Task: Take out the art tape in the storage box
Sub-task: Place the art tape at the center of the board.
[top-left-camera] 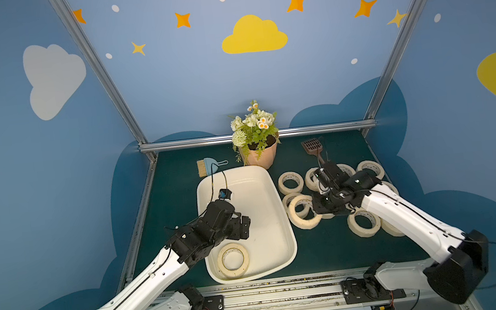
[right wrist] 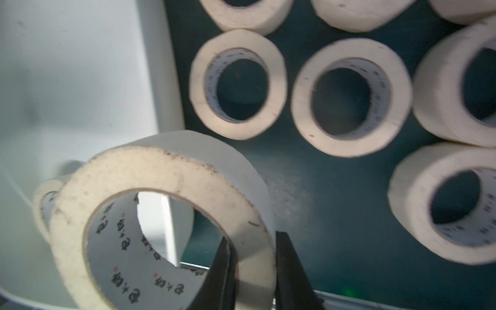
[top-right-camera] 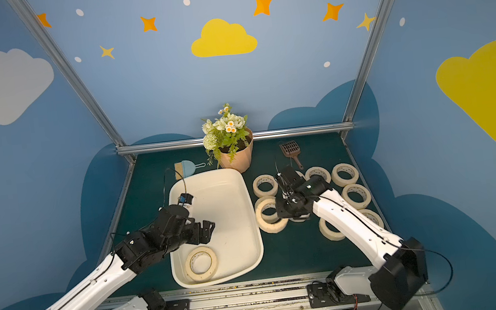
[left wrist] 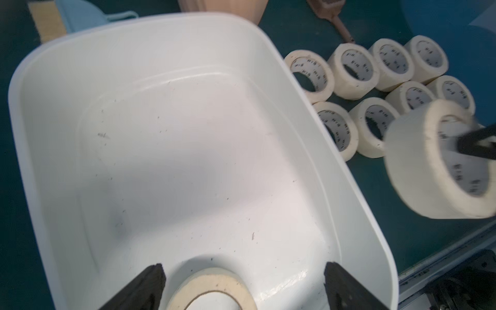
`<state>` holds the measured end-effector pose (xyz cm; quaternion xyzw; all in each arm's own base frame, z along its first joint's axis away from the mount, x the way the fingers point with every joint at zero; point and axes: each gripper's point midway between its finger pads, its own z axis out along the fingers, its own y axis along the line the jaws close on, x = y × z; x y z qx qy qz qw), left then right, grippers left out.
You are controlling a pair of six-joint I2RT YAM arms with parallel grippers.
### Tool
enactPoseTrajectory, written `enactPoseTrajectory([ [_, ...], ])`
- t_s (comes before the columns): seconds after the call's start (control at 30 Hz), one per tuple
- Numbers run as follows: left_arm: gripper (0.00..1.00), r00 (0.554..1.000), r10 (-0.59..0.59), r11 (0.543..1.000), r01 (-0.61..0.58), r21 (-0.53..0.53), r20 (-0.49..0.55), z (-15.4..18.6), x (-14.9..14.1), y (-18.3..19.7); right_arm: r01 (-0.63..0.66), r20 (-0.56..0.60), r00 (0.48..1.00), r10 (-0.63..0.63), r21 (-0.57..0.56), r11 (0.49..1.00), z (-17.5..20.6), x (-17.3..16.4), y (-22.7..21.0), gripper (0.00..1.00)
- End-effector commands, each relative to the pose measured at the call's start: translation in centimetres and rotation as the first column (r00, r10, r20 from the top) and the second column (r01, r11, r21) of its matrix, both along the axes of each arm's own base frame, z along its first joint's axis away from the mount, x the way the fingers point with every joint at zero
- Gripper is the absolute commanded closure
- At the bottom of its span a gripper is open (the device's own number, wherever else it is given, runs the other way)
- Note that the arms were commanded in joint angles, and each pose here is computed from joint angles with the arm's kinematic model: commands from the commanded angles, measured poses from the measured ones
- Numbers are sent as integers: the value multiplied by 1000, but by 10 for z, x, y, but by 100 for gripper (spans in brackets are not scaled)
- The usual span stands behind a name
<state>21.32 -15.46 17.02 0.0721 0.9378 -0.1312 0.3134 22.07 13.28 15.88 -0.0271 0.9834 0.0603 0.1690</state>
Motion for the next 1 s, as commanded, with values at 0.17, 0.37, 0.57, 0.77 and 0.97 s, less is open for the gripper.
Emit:
enactPoseTrajectory([
  [0.17,21,962,146,989,-139,46,-233,-75,-35,35,248,-58,962,-267,-223,943,-55,-33,-84,100],
  [0.37,18,941,197,979,-173,107,-277,-97,-36,44,341,-227,897,-379,-188,921,-97,-28,-92,100],
  [0.57,16,938,214,976,-197,91,-272,-107,-34,46,421,-252,854,-456,-182,889,-113,-17,-109,100],
  [0.77,17,933,225,974,-212,77,-281,-113,-31,48,385,-316,850,-422,-175,906,-123,-16,-111,100],
  [0.97,17,929,222,975,-204,89,-297,-117,-32,47,356,-285,879,-382,-138,924,-110,-11,-103,55],
])
